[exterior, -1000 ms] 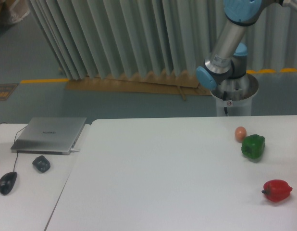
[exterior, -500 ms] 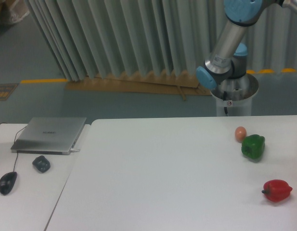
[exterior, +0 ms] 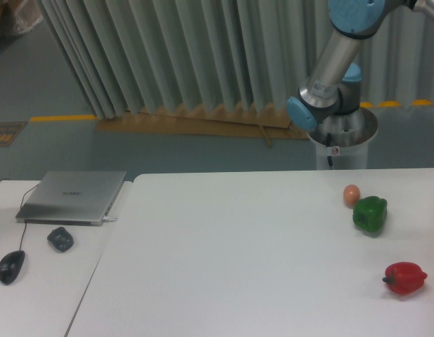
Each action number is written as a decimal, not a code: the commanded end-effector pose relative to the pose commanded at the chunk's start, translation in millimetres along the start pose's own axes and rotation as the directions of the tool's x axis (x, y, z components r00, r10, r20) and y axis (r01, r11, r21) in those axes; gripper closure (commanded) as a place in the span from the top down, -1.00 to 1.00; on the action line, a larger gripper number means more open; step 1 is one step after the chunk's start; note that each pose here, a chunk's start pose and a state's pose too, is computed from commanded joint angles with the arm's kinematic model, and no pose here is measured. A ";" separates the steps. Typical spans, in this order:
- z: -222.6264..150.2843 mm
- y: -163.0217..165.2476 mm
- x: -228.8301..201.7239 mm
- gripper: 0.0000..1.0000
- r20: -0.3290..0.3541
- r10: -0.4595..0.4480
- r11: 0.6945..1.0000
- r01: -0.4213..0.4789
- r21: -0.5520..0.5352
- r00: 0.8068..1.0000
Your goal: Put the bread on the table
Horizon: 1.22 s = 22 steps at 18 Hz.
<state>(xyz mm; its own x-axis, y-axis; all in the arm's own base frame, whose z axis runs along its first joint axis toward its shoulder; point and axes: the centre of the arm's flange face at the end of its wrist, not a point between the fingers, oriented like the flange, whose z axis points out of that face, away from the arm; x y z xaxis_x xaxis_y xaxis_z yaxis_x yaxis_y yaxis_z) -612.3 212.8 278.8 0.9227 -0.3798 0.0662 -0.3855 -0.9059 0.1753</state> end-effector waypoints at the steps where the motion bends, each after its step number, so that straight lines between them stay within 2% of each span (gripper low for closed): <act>1: -2.5 -0.2 -0.5 -0.11 0.004 0.001 1.000 -0.001 -0.003 1.000; 4: -7.6 -2.9 0.5 -0.11 0.003 0.001 1.000 -0.001 0.001 1.000; 7: -34.1 -5.3 8.8 -0.11 -0.023 0.002 1.000 -0.002 0.022 1.000; 10: -47.8 -21.6 20.4 -0.10 -0.055 0.008 0.999 -0.005 0.053 0.998; 15: -53.0 -26.7 23.9 -0.09 -0.071 0.012 0.998 -0.007 0.069 0.997; 22: -61.6 -27.8 27.3 -0.09 -0.130 0.042 0.994 -0.029 0.105 0.991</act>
<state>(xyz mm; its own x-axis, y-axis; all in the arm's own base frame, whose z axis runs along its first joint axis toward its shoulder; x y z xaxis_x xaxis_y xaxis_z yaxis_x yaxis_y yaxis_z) -576.0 239.1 336.2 0.8987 -0.3901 0.2004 -0.4103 -0.9093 0.0696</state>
